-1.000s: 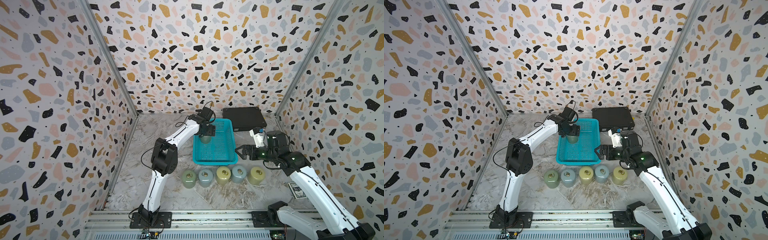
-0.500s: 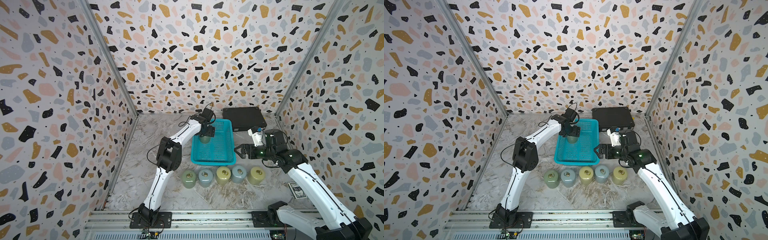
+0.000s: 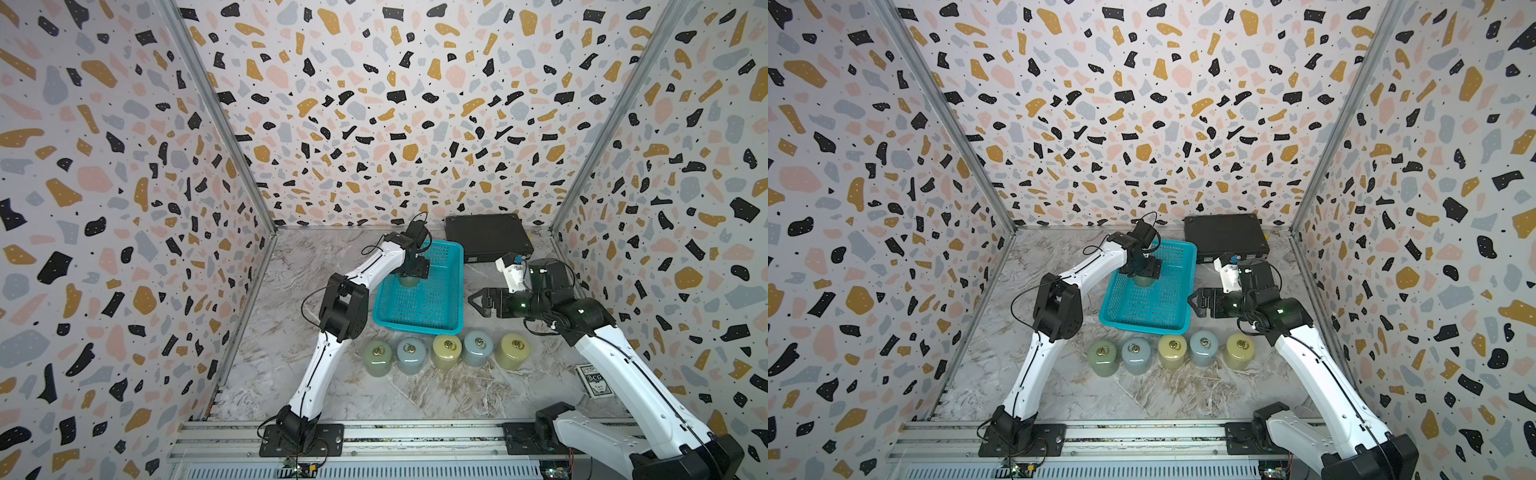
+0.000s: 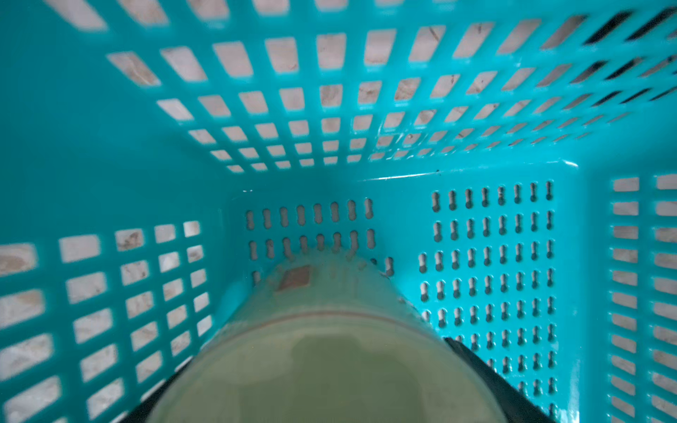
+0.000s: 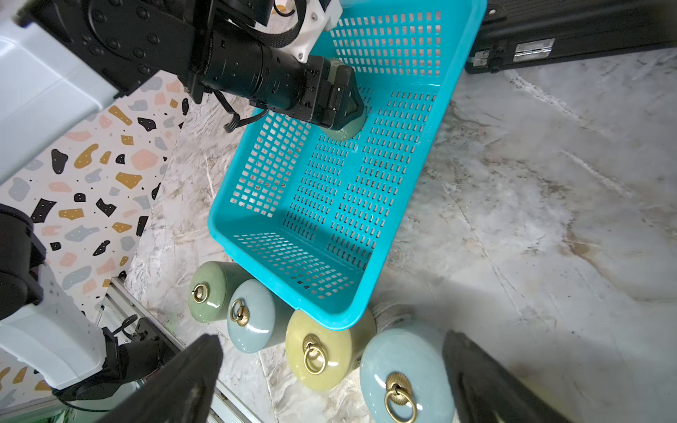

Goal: Take the tea canister out of the basket
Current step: Pick up the tea canister from the basket.

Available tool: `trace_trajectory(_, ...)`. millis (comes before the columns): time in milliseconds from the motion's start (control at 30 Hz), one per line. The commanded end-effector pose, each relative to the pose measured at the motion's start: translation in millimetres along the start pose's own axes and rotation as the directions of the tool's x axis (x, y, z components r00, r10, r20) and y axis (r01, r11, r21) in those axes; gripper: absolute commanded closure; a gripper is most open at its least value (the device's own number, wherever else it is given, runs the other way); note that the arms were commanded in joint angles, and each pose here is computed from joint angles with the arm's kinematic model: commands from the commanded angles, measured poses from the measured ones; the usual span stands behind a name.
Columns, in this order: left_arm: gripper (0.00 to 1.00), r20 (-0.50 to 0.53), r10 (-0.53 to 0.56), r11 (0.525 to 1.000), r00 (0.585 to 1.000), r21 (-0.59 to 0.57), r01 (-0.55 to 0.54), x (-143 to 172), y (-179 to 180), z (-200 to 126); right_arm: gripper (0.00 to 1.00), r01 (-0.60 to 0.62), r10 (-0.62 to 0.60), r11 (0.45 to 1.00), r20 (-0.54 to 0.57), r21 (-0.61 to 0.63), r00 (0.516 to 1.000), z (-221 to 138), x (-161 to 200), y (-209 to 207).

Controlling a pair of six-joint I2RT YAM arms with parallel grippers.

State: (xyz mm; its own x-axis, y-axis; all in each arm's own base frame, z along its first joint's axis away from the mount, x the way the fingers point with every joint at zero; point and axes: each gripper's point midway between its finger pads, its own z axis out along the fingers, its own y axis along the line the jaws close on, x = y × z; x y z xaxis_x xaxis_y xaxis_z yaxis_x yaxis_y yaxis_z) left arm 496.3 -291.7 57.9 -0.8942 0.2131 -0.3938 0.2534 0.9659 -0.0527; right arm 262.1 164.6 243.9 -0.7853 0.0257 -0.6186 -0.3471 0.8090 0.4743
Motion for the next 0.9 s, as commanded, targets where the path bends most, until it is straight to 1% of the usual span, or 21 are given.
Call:
trace_trajectory(0,0.06,-0.001,0.011,1.0,1.0,-0.022,-0.011,-3,8,-3,0.01,0.011,-0.011,1.0,0.022,0.0,1.0,-8,-8,5)
trace_trajectory(100,0.12,0.008,0.01,1.0,1.0,-0.013,-0.01,-7,6,-6,0.01,0.011,-0.011,1.0,0.019,0.0,1.0,-7,-8,5)
trace_trajectory(167,0.18,0.019,0.005,1.0,1.0,-0.003,-0.005,-9,4,-12,0.01,0.011,-0.011,1.0,0.019,0.0,1.0,-8,-8,5)
trace_trajectory(233,0.22,0.038,-0.005,1.0,0.999,0.005,0.005,-13,3,-19,0.01,0.01,-0.01,1.0,0.018,0.001,1.0,-7,-7,4)
trace_trajectory(367,0.25,0.07,-0.018,0.999,0.997,0.029,0.016,-21,-1,-37,0.01,0.013,-0.013,1.0,0.015,-0.008,1.0,-7,-6,5)
trace_trajectory(600,0.26,0.134,-0.02,0.997,0.991,0.071,0.011,-32,-14,-83,0.01,0.015,-0.014,0.999,0.015,-0.03,1.0,-6,-5,8)
trace_trajectory(867,0.26,0.205,-0.037,0.995,0.978,0.099,0.017,-29,-18,-151,0.01,0.007,-0.006,0.997,0.015,-0.083,1.0,-4,-3,18)
